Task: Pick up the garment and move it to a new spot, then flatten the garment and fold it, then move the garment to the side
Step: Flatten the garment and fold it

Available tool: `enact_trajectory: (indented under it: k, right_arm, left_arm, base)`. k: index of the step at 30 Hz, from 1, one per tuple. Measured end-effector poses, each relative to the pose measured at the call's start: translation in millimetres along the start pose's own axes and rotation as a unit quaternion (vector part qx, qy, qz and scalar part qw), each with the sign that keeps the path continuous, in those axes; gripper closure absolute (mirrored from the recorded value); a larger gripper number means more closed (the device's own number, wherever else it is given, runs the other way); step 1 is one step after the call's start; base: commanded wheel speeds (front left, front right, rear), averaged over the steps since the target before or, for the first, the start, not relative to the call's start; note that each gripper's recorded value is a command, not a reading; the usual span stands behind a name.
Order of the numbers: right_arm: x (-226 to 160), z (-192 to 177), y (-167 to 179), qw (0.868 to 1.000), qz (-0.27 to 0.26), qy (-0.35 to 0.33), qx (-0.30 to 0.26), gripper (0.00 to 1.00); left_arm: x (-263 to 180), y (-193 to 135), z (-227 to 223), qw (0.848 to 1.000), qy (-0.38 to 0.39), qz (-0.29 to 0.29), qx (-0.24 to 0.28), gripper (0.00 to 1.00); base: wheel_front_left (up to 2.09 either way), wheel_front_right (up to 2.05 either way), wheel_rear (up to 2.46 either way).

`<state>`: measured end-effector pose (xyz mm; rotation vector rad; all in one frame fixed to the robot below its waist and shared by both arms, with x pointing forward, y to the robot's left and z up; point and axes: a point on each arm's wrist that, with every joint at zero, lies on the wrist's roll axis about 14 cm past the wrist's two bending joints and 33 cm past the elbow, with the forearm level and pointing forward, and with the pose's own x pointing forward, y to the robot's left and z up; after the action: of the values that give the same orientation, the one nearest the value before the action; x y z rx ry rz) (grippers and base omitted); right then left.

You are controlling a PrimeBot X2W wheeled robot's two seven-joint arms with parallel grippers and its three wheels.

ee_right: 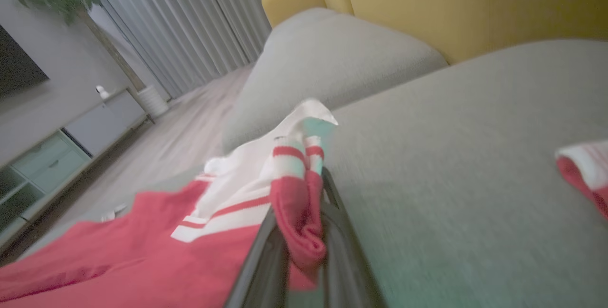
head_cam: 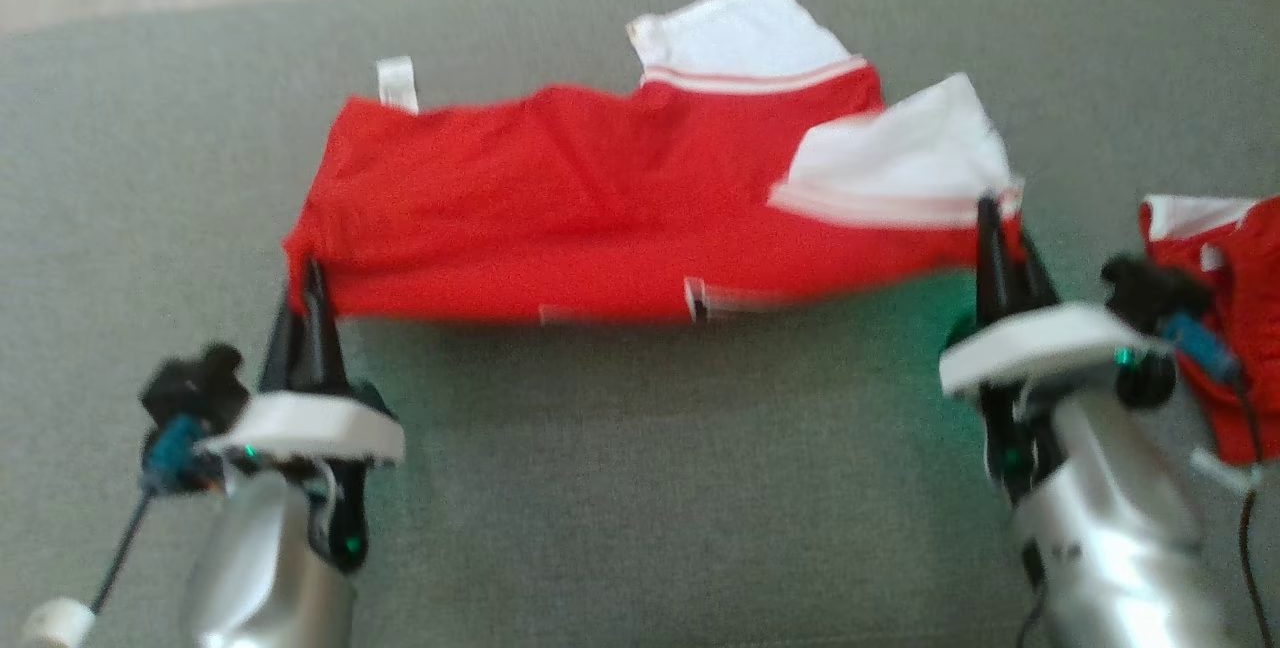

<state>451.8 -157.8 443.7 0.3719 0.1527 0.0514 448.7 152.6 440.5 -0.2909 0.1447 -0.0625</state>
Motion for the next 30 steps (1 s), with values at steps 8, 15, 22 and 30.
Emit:
enact_trajectory:
  k: [8, 15, 22, 30]
  right_arm:
    - [-12, 36, 15, 0.999, 0.008, -0.035, 0.023, 1.0]
    - [-66, -41, -13, 0.997, -0.035, 0.055, 0.038, 1.0]
    - [-79, -65, -27, 0.994, -0.054, 0.085, 0.04, 0.0]
    - [-29, -21, -19, 0.999, -0.025, 0.028, -0.006, 0.0]
  left_arm:
    - [-26, 3, 30, 0.999, -0.035, 0.01, 0.0, 1.0]
    - [-93, 29, -62, 0.995, 0.082, 0.054, -0.033, 1.0]
    - [-102, 36, -77, 0.991, 0.102, 0.078, -0.027, 0.0]
    - [-33, 30, -21, 0.998, 0.029, 0.057, 0.02, 0.0]
  base:
    - [0.0, 0.0, 0.0]
    - [0.0, 0.0, 0.0]
    - [0.0, 0.0, 0.0]
    - [0.0, 0.0, 0.0]
